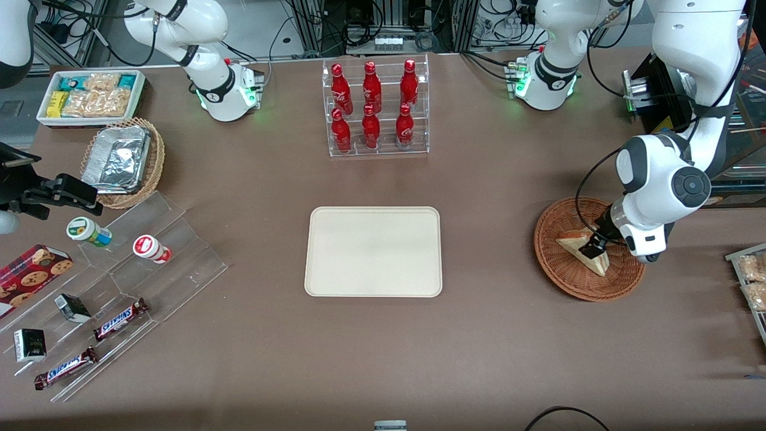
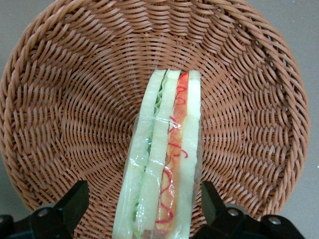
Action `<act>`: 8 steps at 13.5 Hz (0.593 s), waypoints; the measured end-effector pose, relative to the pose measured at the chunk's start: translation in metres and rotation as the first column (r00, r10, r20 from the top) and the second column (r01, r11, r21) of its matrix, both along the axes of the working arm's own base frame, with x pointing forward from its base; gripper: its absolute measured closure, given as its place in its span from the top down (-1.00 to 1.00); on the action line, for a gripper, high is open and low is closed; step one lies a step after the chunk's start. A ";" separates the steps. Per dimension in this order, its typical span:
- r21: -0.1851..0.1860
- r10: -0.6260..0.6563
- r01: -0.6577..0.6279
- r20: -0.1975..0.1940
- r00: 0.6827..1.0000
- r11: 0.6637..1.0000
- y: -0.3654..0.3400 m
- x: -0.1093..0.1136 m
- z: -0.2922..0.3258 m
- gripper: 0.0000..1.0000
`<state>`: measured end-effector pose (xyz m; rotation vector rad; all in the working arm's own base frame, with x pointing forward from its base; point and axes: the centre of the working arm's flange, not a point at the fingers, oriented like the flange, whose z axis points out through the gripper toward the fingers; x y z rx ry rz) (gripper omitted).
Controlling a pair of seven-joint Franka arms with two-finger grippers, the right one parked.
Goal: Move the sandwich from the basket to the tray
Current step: 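Lower the open left gripper onto the sandwich and close on it, then lift the sandwich out of the basket with the left gripper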
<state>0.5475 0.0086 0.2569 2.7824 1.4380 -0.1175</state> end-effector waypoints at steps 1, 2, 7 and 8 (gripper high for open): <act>0.000 0.000 0.000 -0.001 1.000 1.000 0.000 0.000 -0.001 1.00; 0.000 -0.001 0.001 -0.004 1.000 1.000 -0.001 0.000 -0.002 1.00; -0.001 -0.012 0.012 -0.010 1.000 1.000 -0.006 -0.001 -0.005 0.75; -0.001 -0.012 0.012 -0.010 1.000 1.000 -0.006 -0.001 -0.005 0.50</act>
